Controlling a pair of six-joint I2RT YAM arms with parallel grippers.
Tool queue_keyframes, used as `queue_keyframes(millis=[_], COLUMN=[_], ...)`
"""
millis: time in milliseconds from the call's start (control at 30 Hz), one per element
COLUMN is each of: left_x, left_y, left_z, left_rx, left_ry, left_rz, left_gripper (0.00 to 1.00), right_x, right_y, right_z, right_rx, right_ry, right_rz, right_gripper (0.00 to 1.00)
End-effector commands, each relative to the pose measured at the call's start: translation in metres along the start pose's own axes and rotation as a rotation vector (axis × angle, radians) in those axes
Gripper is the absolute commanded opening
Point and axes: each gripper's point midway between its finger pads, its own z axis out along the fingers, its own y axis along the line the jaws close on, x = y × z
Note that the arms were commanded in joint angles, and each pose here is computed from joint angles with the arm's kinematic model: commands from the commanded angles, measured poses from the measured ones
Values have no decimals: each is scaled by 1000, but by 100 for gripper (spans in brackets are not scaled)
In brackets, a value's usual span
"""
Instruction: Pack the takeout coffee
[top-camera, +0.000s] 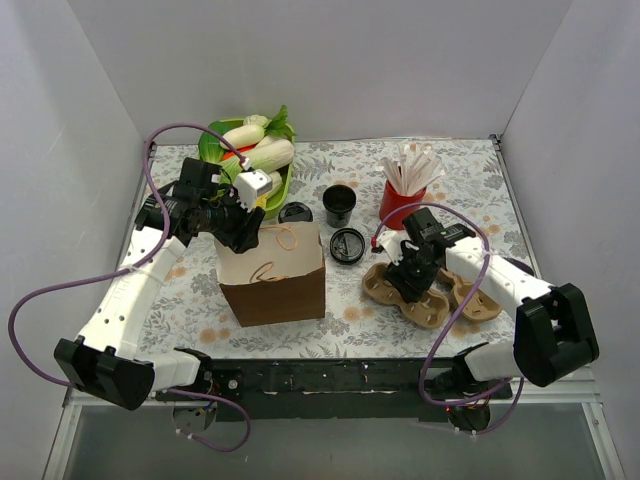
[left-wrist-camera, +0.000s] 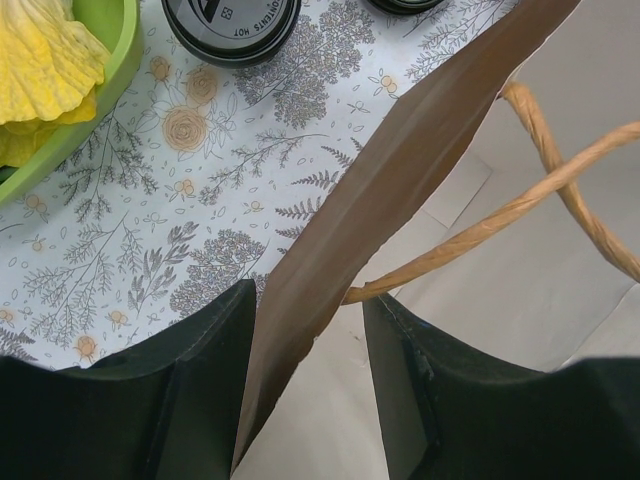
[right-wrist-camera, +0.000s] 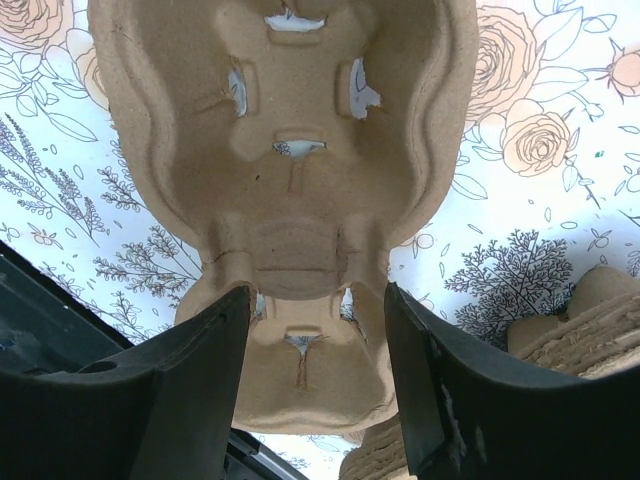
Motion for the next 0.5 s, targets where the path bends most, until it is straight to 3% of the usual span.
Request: queue_keyframes(millis=[0,467], left_x=[0,1], left_y=[-4,-6], left_z=[-8,-5], left_rx=[2,16], left_ry=[-21,-19], left_rz=[15,10], left_gripper=[47,47], right_x=[-2,-18], right_y=[12,19], right_z=[-1,-13], right_rx=[-50,-15], right_ry=[7,-13], right_rz=[-8,-103], right_gripper=[64,64])
